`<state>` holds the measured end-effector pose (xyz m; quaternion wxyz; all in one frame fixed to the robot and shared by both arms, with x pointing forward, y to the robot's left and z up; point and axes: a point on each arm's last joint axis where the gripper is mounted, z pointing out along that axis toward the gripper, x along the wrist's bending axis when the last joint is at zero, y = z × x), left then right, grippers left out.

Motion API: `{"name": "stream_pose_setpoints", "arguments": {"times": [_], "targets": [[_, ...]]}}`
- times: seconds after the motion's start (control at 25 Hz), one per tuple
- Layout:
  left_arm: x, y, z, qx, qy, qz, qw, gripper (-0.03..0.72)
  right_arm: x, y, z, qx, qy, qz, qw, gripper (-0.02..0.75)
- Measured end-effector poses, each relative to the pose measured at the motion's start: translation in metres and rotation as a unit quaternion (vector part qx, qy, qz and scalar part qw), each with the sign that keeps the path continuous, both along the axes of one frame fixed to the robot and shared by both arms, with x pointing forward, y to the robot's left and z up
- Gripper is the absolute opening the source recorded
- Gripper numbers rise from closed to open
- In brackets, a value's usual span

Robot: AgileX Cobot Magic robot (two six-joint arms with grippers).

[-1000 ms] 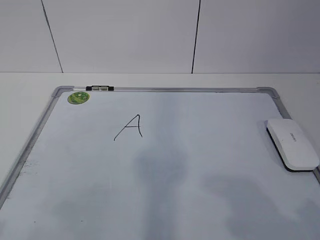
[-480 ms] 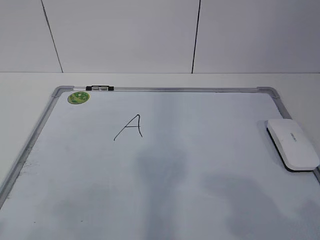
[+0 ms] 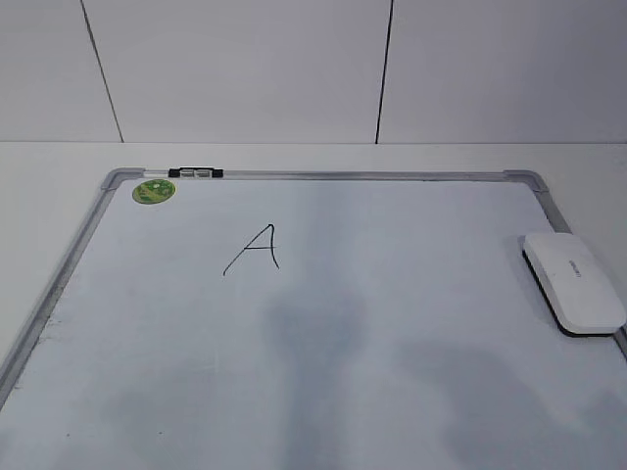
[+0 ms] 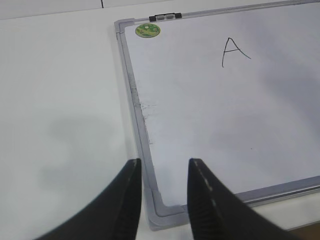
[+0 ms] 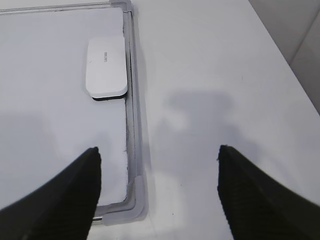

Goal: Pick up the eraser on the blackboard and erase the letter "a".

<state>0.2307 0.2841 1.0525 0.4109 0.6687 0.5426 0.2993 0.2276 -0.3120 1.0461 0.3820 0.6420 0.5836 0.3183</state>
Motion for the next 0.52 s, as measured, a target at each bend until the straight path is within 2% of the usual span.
{"name": "stream_pose_setpoints", "arguments": {"times": [0.52], "targets": [[0.0000,0.0000,0.0000,0.000,0.000,0.000,1.000,0.235,0.0000,0.0000,0.0000,0.000,0.000,0.000,1.000,0.577]]}}
